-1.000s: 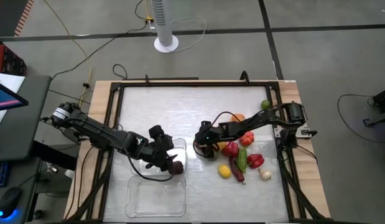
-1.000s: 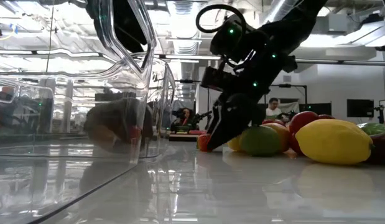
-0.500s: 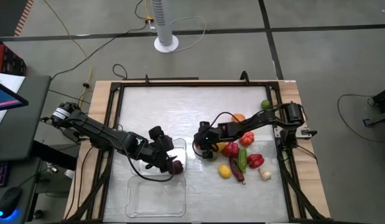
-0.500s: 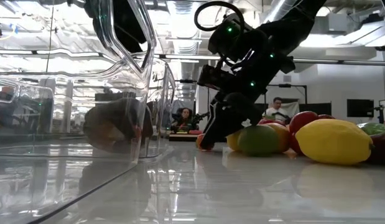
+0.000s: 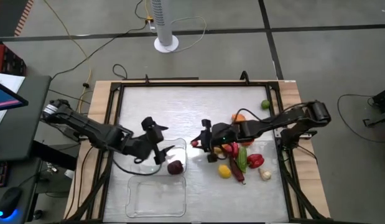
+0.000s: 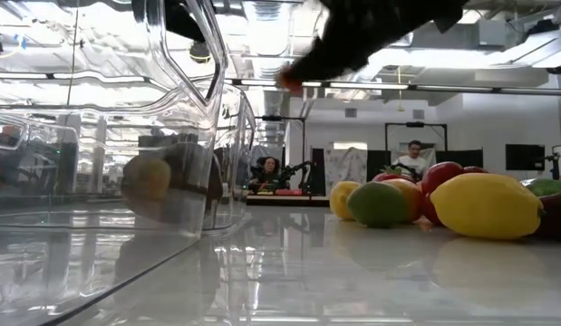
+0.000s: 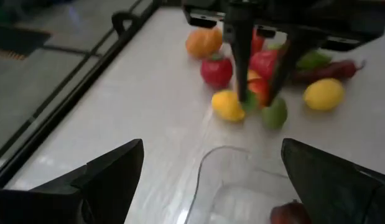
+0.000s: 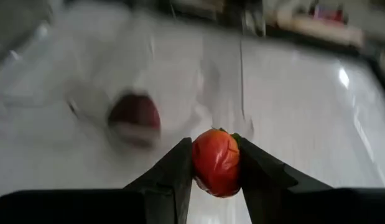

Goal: Sort produce into baskets
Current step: Put the tomato into the top transparent bin, then put the left yellow lemon into the top transparent bin, then put the green lemon into the top transparent bin, then put the tomato into the top transparent bin

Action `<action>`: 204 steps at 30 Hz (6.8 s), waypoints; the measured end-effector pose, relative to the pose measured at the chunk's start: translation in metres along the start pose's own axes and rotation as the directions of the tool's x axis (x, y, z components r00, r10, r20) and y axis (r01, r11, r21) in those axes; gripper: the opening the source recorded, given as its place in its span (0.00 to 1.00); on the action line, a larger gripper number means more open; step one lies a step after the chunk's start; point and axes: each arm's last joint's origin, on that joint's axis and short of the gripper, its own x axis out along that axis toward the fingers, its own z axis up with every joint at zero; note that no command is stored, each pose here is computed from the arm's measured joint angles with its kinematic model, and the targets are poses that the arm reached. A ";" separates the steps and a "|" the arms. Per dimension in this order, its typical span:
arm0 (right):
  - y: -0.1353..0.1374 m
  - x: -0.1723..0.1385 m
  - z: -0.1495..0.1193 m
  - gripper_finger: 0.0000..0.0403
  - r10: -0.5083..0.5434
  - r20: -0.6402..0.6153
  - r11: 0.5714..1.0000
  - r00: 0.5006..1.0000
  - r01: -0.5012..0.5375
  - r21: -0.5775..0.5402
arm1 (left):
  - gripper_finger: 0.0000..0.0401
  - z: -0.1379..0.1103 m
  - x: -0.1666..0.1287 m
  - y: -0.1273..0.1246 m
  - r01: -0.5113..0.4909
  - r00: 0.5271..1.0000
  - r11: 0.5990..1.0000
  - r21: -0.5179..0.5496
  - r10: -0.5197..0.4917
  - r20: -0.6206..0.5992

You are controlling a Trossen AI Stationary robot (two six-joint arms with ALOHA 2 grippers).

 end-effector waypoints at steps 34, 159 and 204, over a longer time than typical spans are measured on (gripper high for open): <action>-0.002 0.011 0.029 0.60 0.080 -0.205 0.997 0.975 -0.075 0.030 | 0.92 -0.022 -0.005 0.040 0.138 0.964 0.990 -0.040 -0.125 0.233; 0.001 0.016 0.027 0.50 -0.129 -0.243 0.982 0.961 0.091 -0.165 | 0.92 -0.033 -0.031 0.033 0.099 0.967 0.993 0.056 -0.110 0.229; -0.053 -0.042 -0.118 0.96 -0.130 -0.563 0.922 0.816 0.308 0.234 | 0.92 -0.038 -0.029 0.035 0.093 0.979 0.995 0.023 -0.096 0.183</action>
